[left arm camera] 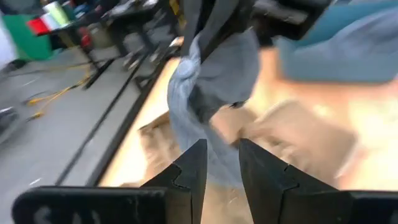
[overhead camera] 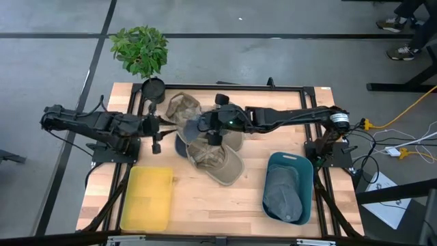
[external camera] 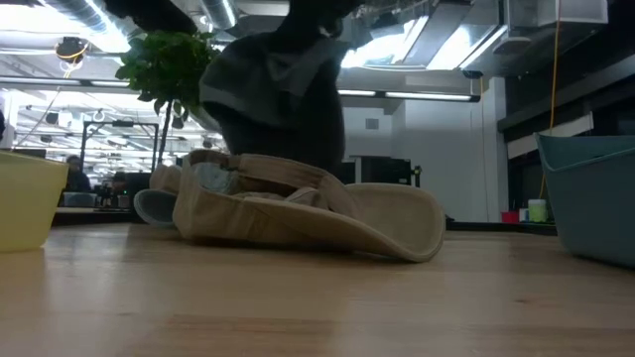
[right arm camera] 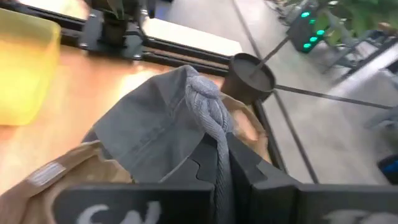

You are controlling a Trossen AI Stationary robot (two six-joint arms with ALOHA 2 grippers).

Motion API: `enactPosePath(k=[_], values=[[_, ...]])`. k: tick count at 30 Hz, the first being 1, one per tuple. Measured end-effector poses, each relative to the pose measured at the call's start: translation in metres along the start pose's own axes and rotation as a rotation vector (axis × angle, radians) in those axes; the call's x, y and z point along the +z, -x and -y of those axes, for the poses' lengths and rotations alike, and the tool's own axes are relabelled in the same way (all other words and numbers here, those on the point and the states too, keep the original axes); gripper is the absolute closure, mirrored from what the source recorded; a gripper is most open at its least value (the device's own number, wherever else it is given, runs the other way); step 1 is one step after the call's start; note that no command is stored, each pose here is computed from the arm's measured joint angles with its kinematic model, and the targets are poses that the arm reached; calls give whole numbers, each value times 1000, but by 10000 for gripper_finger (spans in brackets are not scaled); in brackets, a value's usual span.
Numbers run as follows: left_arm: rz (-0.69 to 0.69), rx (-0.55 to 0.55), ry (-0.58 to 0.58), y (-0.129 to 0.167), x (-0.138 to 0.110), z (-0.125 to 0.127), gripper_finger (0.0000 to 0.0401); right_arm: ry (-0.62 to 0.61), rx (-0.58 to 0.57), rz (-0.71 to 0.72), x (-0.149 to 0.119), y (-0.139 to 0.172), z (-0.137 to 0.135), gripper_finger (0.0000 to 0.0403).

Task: Pick & Place hat
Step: Put the right blue cap into the blue bin

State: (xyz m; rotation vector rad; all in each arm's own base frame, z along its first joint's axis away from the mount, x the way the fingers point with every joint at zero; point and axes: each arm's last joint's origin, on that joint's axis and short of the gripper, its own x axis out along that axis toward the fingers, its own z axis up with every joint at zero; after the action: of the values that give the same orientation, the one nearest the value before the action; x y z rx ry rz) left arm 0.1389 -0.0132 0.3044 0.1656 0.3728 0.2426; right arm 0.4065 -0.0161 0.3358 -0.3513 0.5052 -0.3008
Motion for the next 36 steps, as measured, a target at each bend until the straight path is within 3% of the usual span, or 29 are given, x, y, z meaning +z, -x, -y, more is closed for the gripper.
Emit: enactPosePath(k=[7,11,21,24,29,36], values=[[152,-77,56,-2,-12,10,326,-3,106,32,1,33,7,392],[153,-90,75,-4,-16,13,328,-42,149,31,-11,50,9,392],[154,-89,94,-5,-15,13,329,-272,166,141,-49,122,1,392],[154,-87,95,-5,-15,13,329,-341,132,178,-53,150,-2,392],[152,-65,124,-5,-15,13,329,-430,167,229,-52,192,-3,389],[152,-66,138,-5,-15,13,329,-528,230,197,-60,218,-5,388]])
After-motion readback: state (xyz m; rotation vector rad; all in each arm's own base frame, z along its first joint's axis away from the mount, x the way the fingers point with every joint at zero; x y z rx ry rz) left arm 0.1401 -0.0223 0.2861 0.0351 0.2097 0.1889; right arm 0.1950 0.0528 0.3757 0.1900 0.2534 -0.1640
